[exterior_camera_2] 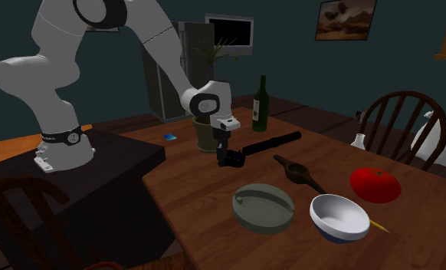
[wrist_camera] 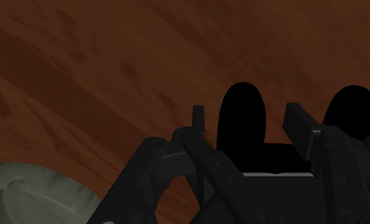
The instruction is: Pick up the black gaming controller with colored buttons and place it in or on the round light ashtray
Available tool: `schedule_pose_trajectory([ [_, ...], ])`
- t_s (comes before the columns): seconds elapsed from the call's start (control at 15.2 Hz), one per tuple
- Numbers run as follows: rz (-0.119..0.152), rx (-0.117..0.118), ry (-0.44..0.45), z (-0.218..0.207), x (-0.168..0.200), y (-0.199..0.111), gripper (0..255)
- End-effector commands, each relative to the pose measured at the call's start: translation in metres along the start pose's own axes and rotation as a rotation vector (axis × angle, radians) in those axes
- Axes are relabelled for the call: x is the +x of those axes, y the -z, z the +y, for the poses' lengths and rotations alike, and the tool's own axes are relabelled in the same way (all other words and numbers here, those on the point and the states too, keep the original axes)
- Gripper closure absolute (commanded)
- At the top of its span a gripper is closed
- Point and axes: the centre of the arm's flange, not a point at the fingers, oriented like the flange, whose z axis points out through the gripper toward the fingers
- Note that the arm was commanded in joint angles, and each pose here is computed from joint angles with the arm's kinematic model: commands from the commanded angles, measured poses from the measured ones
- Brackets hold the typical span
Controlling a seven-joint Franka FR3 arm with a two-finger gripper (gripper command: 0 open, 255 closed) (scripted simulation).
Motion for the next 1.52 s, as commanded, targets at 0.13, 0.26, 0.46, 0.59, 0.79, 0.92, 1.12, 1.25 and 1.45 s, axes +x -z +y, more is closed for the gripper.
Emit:
schedule_pose_trajectory([
  [0.13,0.0,0.0,0.0,0.0,0.0,0.0,255],
  [0.26,0.0,0.0,0.0,0.0,0.0,0.0,255],
  [0.46,0.0,0.0,0.0,0.0,0.0,0.0,255],
  [0.59,0.0,0.0,0.0,0.0,0.0,0.005,255],
  [0.79,0.0,0.0,0.0,0.001,0.001,0.021,255],
  [0.92,0.0,0.0,0.0,0.002,0.002,0.032,255],
  [1.12,0.0,0.0,0.0,0.002,0.003,0.047,255],
  [1.25,0.0,0.0,0.0,0.003,0.003,0.058,255],
  [1.45,0.0,0.0,0.0,0.004,0.004,0.074,255],
])
